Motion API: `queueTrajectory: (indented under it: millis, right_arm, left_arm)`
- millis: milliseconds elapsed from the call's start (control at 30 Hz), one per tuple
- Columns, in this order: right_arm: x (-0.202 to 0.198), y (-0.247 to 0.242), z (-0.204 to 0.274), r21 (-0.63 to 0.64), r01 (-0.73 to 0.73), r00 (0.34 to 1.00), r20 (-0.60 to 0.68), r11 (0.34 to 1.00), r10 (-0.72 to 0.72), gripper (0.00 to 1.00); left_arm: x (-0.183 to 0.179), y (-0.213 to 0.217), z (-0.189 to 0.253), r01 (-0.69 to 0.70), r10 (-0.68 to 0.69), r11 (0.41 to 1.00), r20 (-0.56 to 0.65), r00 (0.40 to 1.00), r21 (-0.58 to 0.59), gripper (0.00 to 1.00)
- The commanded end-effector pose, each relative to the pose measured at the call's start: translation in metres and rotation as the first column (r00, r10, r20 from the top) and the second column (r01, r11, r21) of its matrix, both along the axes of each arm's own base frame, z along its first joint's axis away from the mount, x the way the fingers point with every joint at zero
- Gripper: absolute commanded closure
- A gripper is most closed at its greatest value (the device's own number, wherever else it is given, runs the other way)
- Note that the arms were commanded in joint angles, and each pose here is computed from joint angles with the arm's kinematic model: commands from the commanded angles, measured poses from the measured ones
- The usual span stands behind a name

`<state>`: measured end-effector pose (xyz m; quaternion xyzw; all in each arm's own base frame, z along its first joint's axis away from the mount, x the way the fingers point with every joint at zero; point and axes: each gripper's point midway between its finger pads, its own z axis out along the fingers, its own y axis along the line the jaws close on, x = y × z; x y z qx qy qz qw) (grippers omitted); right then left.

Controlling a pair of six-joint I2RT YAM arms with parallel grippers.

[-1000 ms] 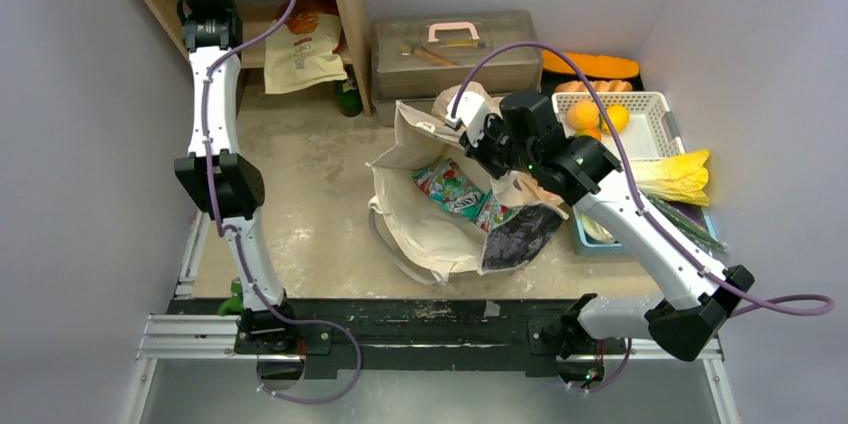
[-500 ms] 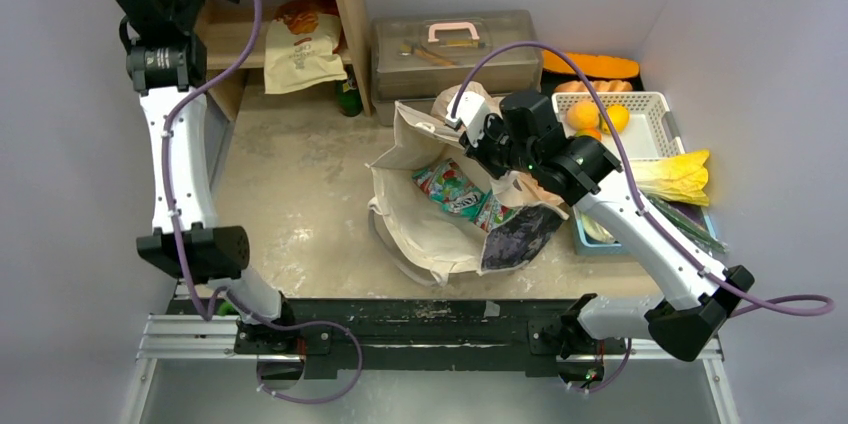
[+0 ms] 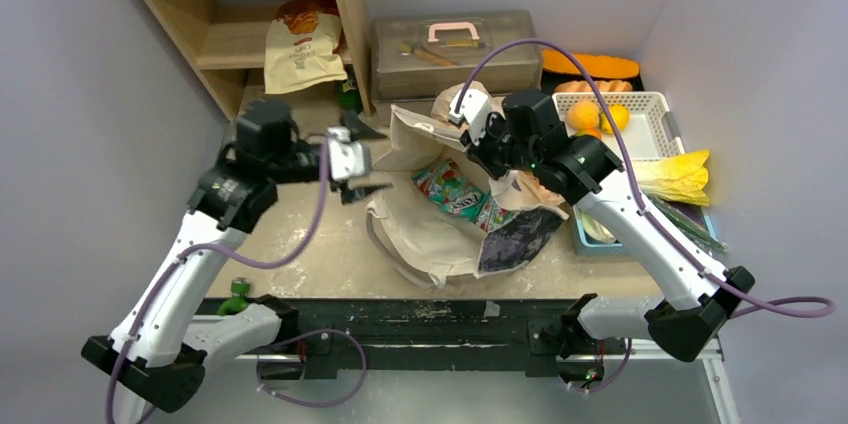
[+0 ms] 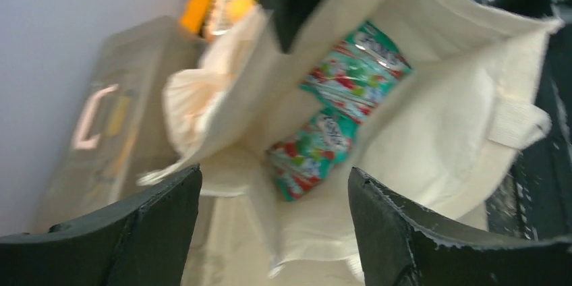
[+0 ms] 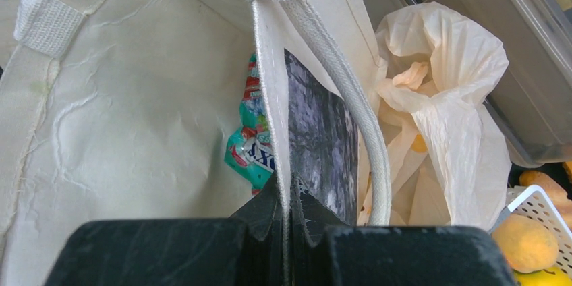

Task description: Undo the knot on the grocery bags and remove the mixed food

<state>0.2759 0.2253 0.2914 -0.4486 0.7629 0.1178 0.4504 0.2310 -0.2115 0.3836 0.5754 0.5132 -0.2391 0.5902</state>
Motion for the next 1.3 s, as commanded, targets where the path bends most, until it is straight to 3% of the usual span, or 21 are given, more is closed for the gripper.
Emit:
queueTrajectory:
  millis: [0, 133, 300, 533, 700, 1000, 1267]
  right_arm:
    - [-0.001, 0.009, 0.034, 0.111, -0.005, 0.999, 0.034, 0.994, 0.002, 1.0]
    - [-0.003, 0.013, 0.034, 0.133, -0.011, 1.0, 0.015, 0.991, 0.009, 1.0]
    - [-0.004, 0.017, 0.037, 0.149, -0.02, 1.0, 0.007, 0.989, 0.019, 1.0]
    - [-0.006, 0.016, 0.037, 0.154, -0.021, 1.0, 0.005, 0.988, 0.021, 1.0]
    - [-0.008, 0.015, 0.035, 0.153, -0.025, 1.0, -0.001, 0.988, 0.025, 1.0]
    - [-0.014, 0.016, 0.023, 0.153, -0.038, 0.999, -0.026, 0.988, 0.042, 1.0]
    - [-0.015, 0.015, 0.019, 0.157, -0.036, 0.999, -0.027, 0.987, 0.041, 1.0]
  left_arm:
    - [-0.02, -0.039, -0.069, 0.108, -0.134, 0.975, 0.123, 0.983, 0.197, 0.24]
    - [-0.002, -0.074, -0.103, 0.101, -0.164, 0.958, 0.222, 0.961, 0.27, 0.25]
    - [0.032, -0.111, -0.141, 0.08, -0.175, 0.917, 0.214, 0.961, 0.392, 0.27]
    - [0.033, -0.131, -0.209, 0.159, -0.304, 0.802, 0.165, 0.938, 0.575, 0.21]
    - [0.042, -0.145, -0.239, 0.145, -0.27, 0.793, 0.128, 0.954, 0.592, 0.15]
    - [0.067, -0.157, -0.299, 0.104, -0.24, 0.731, 0.112, 0.964, 0.675, 0.15]
    - [0.097, -0.164, -0.324, -0.002, -0.19, 0.706, 0.192, 0.963, 0.708, 0.17]
